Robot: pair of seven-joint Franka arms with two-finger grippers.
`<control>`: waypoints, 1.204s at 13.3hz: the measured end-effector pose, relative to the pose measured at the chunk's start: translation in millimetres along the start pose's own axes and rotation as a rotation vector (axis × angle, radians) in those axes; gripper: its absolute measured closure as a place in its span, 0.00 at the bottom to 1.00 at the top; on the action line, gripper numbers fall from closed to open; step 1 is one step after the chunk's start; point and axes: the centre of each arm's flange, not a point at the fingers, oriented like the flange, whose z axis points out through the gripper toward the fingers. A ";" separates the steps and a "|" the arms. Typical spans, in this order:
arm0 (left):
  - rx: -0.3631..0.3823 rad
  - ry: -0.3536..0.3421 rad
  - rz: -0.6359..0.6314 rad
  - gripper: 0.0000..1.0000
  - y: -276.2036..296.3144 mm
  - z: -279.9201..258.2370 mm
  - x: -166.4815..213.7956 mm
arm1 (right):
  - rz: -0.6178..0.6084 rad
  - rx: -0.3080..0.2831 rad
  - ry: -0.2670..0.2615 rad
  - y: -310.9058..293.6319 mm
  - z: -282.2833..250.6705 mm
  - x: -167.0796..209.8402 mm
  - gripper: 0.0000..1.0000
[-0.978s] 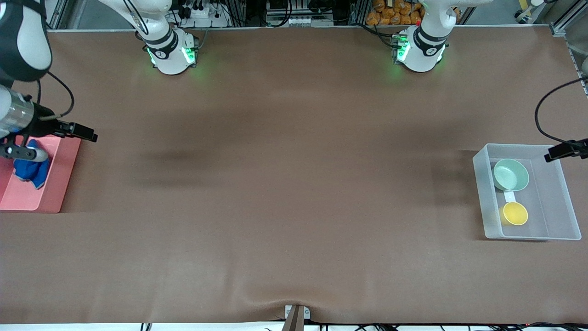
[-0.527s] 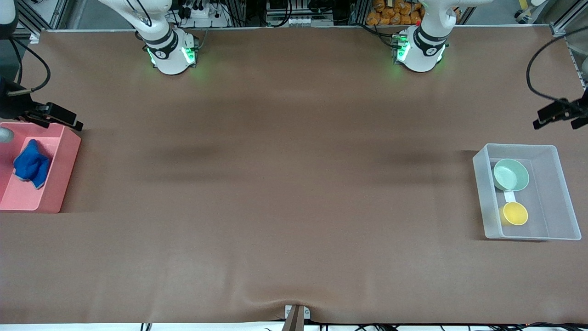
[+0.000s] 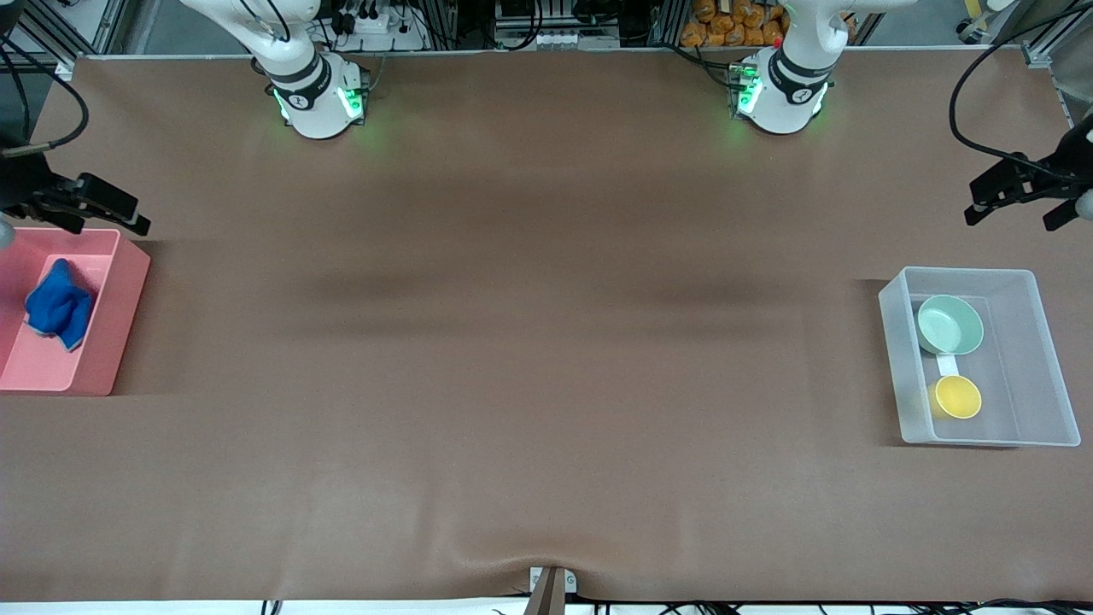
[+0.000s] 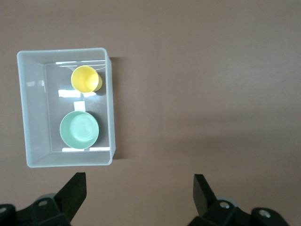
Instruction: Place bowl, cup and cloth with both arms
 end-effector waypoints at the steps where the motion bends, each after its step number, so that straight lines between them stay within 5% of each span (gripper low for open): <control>1: 0.000 -0.001 -0.014 0.00 8.5 -1.2 0.6 | -0.014 -0.004 0.006 8.5 -3.7 0.3 0.00; 6: -0.001 -0.025 -0.045 0.00 7.4 -8.3 -2.9 | -0.056 -0.067 -0.014 30.2 -9.2 -3.2 0.00; 16: -0.005 -0.035 -0.037 0.00 11.8 -6.1 -2.4 | -0.030 -0.055 -0.060 29.1 -5.4 -8.5 0.00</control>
